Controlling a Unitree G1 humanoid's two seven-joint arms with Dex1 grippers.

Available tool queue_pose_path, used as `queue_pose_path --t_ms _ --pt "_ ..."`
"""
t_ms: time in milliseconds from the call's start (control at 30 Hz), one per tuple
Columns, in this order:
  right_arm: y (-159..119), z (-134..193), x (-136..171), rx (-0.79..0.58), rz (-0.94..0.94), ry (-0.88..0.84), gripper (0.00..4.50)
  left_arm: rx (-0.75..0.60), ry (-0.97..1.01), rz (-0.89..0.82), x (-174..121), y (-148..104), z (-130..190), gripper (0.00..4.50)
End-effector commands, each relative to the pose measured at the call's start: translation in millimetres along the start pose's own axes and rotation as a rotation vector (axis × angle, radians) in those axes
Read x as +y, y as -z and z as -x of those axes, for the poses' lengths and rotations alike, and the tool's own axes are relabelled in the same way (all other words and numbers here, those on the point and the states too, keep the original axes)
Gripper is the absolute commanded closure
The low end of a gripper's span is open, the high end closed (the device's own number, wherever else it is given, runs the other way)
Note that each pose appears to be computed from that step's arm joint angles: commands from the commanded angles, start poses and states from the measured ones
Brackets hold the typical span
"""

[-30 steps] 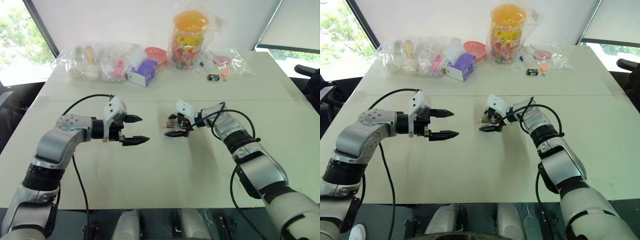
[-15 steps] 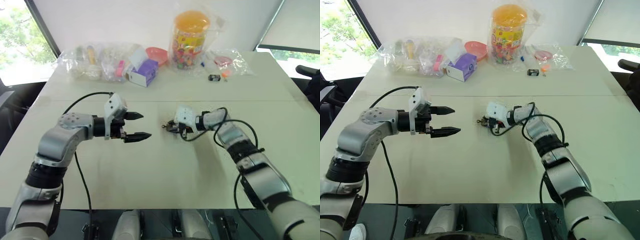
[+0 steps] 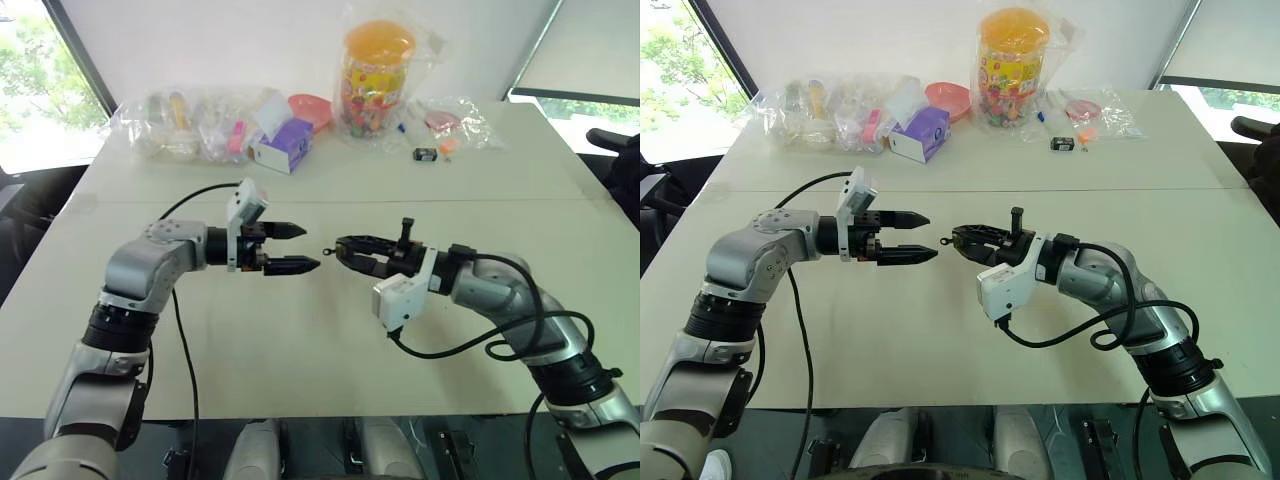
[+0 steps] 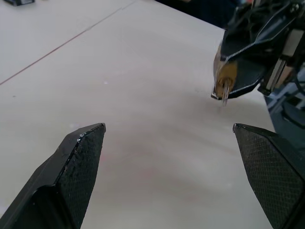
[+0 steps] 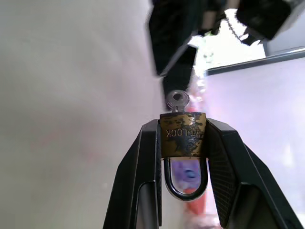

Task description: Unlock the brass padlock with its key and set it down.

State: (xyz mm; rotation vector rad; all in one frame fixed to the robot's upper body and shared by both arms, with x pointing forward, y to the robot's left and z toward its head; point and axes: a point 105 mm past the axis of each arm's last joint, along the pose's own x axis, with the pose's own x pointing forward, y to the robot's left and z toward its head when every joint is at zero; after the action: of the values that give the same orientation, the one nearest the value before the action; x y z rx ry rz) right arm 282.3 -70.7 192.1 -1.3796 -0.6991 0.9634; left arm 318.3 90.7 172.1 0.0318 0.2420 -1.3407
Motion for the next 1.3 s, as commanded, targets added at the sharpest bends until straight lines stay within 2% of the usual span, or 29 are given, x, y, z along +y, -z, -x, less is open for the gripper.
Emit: queue_pose_path --t_ms 33,167,200,267,300,467,1033,1100,1300 --pt "-7 -1 -15 -0.021 0.025 0.039 3.80 -0.021 0.034 -0.033 -3 -11 -2 0.00" --pt "-8 -5 -11 -0.025 0.021 0.023 3.80 -0.042 0.053 -0.030 -4 -15 -5 0.00" --pt "-8 -6 -11 -0.028 0.018 0.021 3.80 -0.046 0.054 -0.030 -4 -15 -5 0.26" --pt "-8 -8 -9 -0.032 0.010 0.015 3.80 -0.060 0.053 -0.030 -5 -18 -4 0.88" --pt "-8 -8 -9 -0.032 0.008 0.012 3.80 -0.066 0.052 -0.030 -5 -19 -3 1.33" --pt "-7 -10 -6 -0.034 0.004 -0.004 3.80 -0.048 0.045 -0.029 -5 -15 -4 3.87" --pt "-6 -9 -4 -0.030 -0.002 -0.028 3.80 -0.088 0.073 -0.025 -10 -24 -3 3.87" --pt "-6 -9 -5 -0.031 -0.004 -0.028 3.80 -0.077 0.073 -0.049 -11 -23 -4 4.43" --pt "-5 -9 -3 -0.032 -0.015 -0.046 3.80 -0.055 0.078 -0.107 -17 -22 -7 4.48"
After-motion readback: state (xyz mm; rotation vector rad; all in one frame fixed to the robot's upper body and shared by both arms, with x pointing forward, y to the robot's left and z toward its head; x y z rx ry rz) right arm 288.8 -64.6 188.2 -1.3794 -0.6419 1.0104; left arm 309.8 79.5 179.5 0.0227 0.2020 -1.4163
